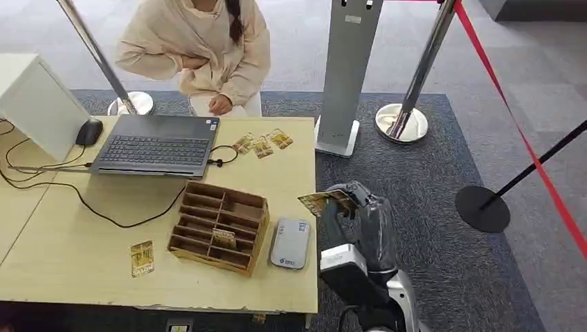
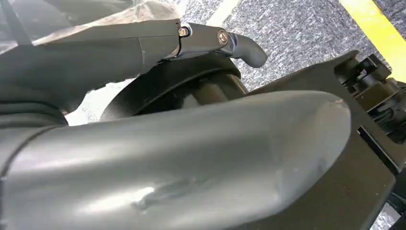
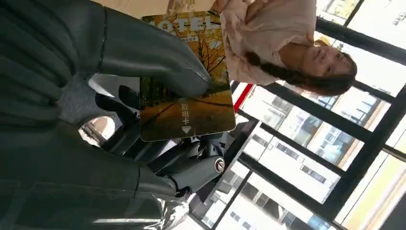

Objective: Pass the card to the sensor for recognition and then transmit it.

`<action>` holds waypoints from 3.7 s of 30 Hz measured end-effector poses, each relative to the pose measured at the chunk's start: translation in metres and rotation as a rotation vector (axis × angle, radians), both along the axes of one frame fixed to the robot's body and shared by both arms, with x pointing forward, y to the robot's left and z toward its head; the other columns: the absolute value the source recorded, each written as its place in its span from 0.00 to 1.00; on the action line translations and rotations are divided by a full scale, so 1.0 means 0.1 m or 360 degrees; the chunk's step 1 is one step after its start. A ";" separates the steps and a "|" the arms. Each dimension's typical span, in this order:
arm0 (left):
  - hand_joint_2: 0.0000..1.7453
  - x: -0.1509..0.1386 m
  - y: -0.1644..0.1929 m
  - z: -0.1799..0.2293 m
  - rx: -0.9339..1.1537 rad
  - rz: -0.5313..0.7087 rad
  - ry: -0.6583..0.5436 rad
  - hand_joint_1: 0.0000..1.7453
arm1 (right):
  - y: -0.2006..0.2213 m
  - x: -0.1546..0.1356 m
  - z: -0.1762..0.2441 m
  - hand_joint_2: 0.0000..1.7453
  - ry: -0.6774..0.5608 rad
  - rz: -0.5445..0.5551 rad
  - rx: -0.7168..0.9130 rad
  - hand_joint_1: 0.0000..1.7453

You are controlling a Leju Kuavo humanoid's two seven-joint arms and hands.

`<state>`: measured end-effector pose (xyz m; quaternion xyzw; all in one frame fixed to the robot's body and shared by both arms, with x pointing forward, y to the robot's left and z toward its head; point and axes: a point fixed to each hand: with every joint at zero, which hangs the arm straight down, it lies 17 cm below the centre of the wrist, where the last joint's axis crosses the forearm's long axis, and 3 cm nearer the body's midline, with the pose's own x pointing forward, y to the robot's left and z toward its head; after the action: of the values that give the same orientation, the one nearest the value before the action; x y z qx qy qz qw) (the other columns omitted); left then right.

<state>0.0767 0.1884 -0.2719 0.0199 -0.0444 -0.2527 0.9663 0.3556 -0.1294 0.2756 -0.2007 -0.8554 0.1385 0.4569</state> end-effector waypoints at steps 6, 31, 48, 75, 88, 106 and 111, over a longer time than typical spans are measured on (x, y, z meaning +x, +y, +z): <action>0.00 0.00 0.00 0.00 -0.0006 0.0036 0.0005 0.00 | -0.21 0.13 -0.34 1.00 0.0178 0.0013 0.0261 1.00; 0.00 0.00 -0.01 0.00 -0.0010 0.0054 0.0008 0.00 | -0.32 0.28 -1.45 1.00 0.0588 -0.0070 0.0448 1.00; 0.00 0.00 0.00 0.00 -0.0006 0.0050 0.0003 0.00 | -0.26 0.28 -1.47 1.00 0.0576 -0.0089 0.0338 1.00; 0.00 -0.01 0.02 0.00 0.0017 0.0026 0.0022 0.00 | 0.05 0.33 -2.04 1.00 0.0805 -0.0131 -0.0049 1.00; 0.00 -0.04 0.03 0.00 0.0032 0.0026 0.0049 0.00 | 0.18 0.25 -2.31 1.00 0.0907 -0.0083 -0.0112 1.00; 0.00 -0.07 0.05 0.00 0.0045 0.0031 0.0079 0.00 | 0.29 0.18 -2.40 1.00 0.0914 -0.0045 -0.0181 1.00; 0.00 -0.07 0.04 0.00 0.0038 0.0027 0.0070 0.00 | 0.29 0.23 -2.22 1.00 0.0836 -0.0068 -0.0226 1.00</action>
<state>0.0700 0.1921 -0.2721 0.0262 -0.0200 -0.2454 0.9689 0.3783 -0.1004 0.0536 -0.2073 -0.6912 0.2357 0.6509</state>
